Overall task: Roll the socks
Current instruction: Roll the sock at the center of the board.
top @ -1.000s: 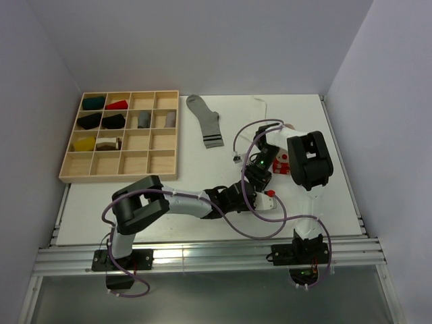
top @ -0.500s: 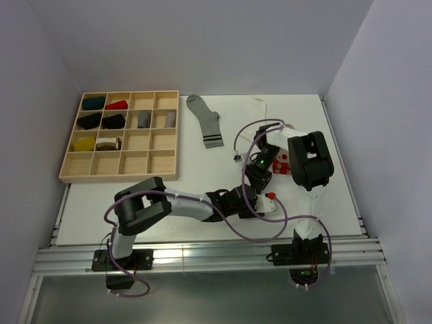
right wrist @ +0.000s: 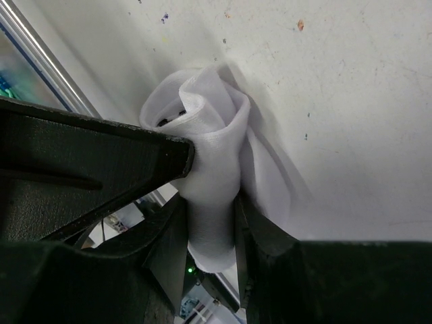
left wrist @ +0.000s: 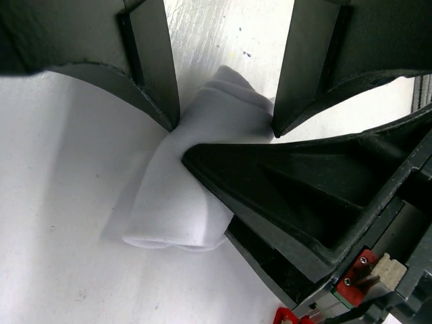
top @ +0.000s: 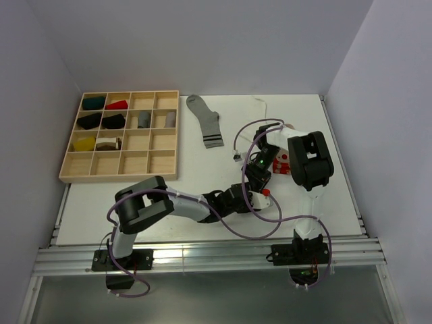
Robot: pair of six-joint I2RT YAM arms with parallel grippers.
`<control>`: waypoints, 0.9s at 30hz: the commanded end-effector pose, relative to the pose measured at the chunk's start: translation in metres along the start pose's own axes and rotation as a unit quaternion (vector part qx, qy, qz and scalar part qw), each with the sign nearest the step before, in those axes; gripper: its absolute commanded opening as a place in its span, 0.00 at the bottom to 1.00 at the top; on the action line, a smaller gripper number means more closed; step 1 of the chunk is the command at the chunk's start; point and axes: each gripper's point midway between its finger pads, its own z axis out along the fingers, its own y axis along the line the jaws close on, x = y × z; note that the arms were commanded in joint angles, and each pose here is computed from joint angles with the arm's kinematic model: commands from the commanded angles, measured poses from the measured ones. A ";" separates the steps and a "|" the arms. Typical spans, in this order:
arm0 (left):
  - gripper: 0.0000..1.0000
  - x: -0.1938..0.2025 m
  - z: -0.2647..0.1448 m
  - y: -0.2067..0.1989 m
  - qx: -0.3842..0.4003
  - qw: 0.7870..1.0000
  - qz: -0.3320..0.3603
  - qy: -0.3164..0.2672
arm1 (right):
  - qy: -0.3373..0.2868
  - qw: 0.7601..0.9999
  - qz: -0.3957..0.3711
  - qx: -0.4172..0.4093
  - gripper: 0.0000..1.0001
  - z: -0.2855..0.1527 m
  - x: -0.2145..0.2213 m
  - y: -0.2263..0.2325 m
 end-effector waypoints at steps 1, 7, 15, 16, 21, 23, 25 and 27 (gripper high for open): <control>0.62 0.027 -0.001 0.007 0.008 0.999 0.002 0.039 | -0.006 0.999 -0.030 0.030 0.24 0.007 -0.008 -0.019; 0.59 0.025 0.002 -0.018 0.078 0.996 0.003 0.043 | -0.006 0.999 -0.028 0.034 0.23 0.006 -0.010 -0.021; 0.36 0.046 0.006 -0.047 0.154 0.983 -0.014 0.100 | -0.007 0.999 -0.029 0.033 0.25 0.006 -0.008 -0.019; 0.33 0.046 0.005 -0.050 0.165 0.981 -0.019 0.102 | -0.007 0.999 -0.031 0.034 0.25 0.007 -0.008 -0.020; 0.18 0.052 0.004 -0.053 0.188 0.974 -0.038 0.118 | -0.033 0.998 -0.028 0.048 0.36 -0.001 -0.016 -0.022; 0.12 0.046 0.005 -0.054 0.200 0.973 -0.046 0.110 | -0.054 0.996 -0.036 0.055 0.42 -0.010 -0.020 -0.020; 0.09 0.053 0.001 -0.056 0.216 0.967 -0.056 0.124 | -0.083 0.993 -0.042 0.072 0.46 -0.022 -0.026 -0.020; 0.08 0.052 0.001 -0.055 0.221 0.965 -0.061 0.123 | -0.106 0.990 -0.045 0.079 0.49 -0.030 -0.030 -0.018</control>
